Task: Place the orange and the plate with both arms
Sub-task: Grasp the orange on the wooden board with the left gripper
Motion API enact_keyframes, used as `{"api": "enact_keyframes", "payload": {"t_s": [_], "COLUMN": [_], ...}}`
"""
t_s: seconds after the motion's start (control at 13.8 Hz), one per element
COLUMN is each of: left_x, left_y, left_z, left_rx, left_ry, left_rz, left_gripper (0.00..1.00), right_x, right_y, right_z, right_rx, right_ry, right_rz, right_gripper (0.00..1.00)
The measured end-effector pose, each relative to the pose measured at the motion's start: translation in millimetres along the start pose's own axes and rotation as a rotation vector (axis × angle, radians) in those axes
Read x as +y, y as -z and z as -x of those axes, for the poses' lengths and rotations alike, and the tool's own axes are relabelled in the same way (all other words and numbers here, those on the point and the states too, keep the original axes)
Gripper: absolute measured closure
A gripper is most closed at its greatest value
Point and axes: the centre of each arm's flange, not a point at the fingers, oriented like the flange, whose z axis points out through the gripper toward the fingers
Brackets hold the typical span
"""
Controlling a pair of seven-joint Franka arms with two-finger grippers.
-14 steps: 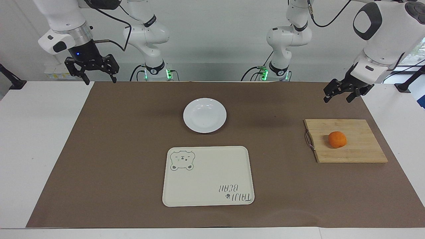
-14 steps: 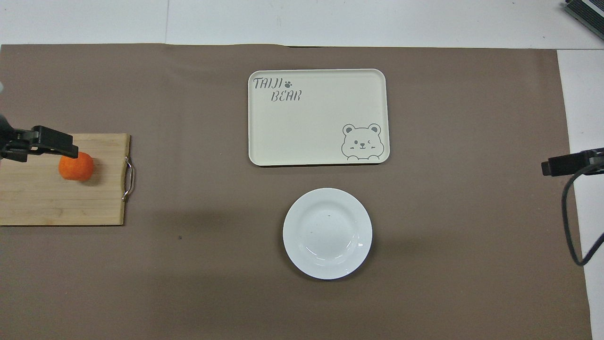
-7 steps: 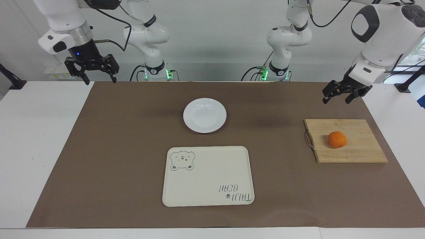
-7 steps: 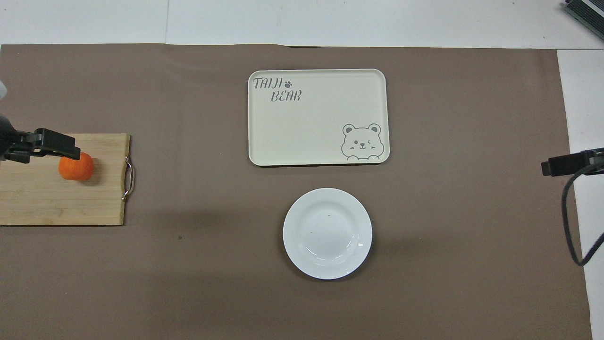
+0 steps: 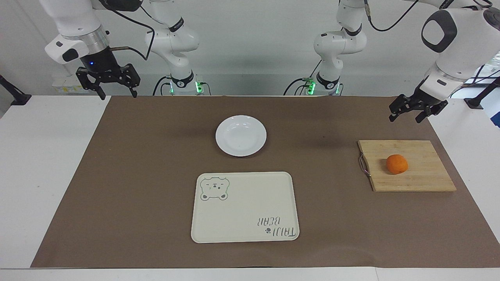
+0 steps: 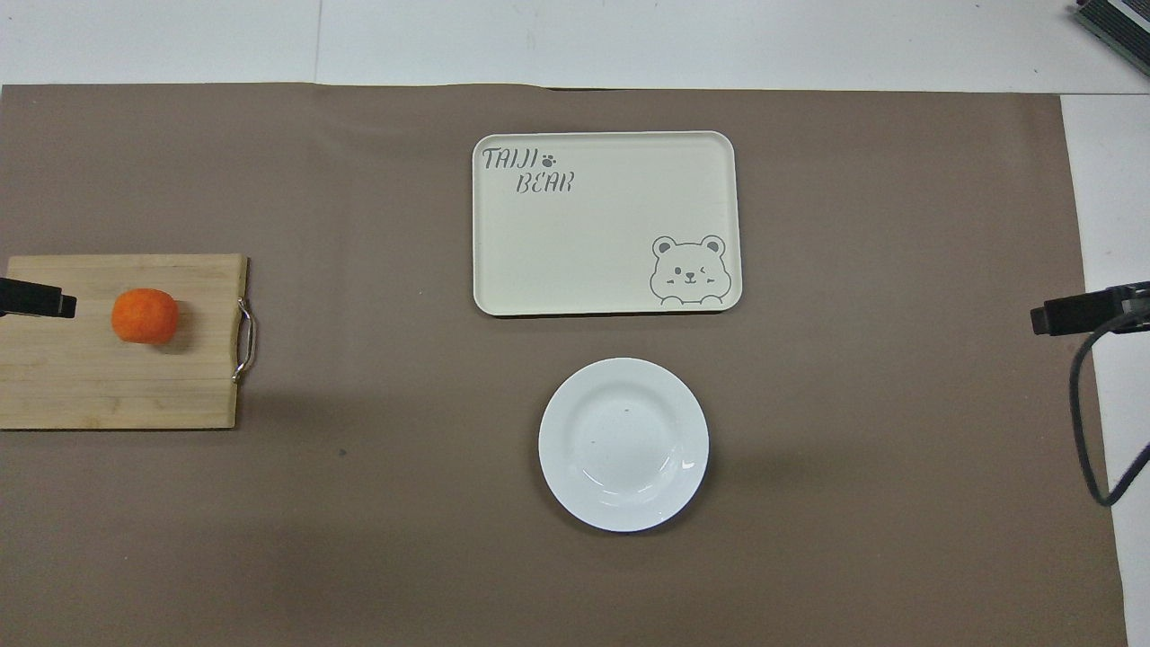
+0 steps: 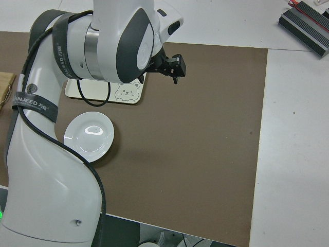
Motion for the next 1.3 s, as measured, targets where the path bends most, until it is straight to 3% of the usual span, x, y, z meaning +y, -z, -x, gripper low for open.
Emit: {"api": "enact_keyframes", "payload": {"t_s": [0.29,0.8,1.3], "left_x": [-16,-18,-20], "left_y": [-36,-114,-189], "left_z": [-14,-37,-27], "left_rx": [0.013,-0.031,-0.022], "left_ry": [0.003,-0.012,-0.011], "left_rz": [-0.009,0.000,-0.011], "left_gripper": [0.00,0.00,0.00], "right_x": [0,0,0], "right_y": [0,0,0], "right_z": [0,0,0], "right_rx": [0.000,0.000,0.000], "right_ry": [0.000,0.000,0.000], "right_rz": [0.000,0.000,0.000], "right_gripper": [0.00,0.00,0.00]}}
